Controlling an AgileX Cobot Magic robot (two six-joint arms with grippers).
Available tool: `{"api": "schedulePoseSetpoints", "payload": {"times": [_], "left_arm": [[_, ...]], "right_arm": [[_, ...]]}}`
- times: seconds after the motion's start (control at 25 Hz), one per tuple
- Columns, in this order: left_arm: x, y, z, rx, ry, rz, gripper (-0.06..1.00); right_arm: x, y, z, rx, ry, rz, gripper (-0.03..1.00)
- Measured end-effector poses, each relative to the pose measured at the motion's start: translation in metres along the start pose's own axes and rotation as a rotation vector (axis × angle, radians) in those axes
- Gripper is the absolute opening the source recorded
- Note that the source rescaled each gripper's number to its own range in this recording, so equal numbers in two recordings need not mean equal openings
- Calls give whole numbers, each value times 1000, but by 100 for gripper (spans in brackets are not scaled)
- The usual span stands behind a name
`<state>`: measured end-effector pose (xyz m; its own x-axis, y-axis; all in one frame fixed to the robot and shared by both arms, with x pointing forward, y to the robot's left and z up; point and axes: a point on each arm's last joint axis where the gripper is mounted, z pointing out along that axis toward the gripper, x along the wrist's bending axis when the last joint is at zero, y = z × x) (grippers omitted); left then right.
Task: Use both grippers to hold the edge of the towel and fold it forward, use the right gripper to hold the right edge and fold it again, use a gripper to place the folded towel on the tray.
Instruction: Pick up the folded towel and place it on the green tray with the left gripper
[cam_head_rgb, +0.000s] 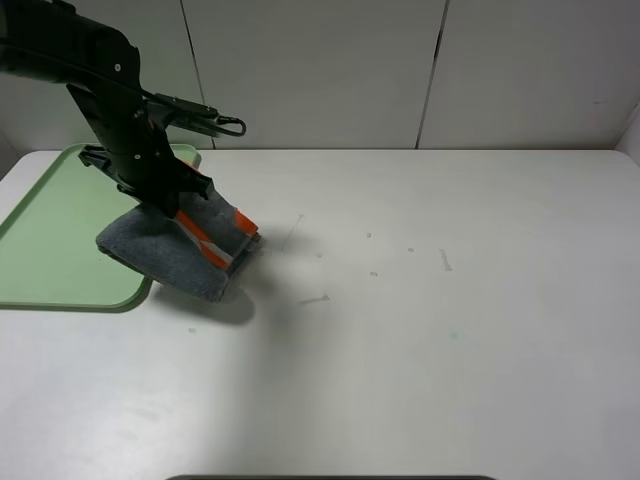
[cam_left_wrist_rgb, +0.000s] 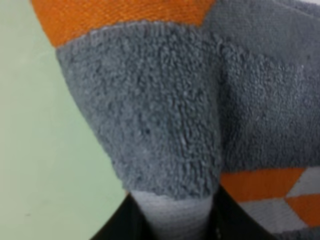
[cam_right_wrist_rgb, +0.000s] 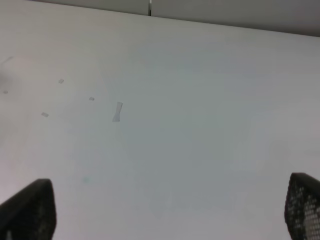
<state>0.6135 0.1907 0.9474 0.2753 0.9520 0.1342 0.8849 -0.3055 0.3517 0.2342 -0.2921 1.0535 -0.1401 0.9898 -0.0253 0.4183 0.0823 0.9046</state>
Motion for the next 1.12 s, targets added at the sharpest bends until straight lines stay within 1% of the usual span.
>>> {"api": "schedulePoseSetpoints", "payload": {"times": [0.24,0.44,0.64,0.92,1.12], "left_arm": [[32,5,-5,8,36,-31,16],[55,5,-15,-9,59,-51,16],[77,-1,-17,14,82,-86,16],[108,-8,-16,36,156,-86,16],[125,-13,-16,45,187,-101,16]], "right_arm": [[0,0,0,0,0,0,100],[0,0,0,0,0,0,100],[0,0,0,0,0,0,100],[0,0,0,0,0,0,100],[0,0,0,0,0,0,100]]}}
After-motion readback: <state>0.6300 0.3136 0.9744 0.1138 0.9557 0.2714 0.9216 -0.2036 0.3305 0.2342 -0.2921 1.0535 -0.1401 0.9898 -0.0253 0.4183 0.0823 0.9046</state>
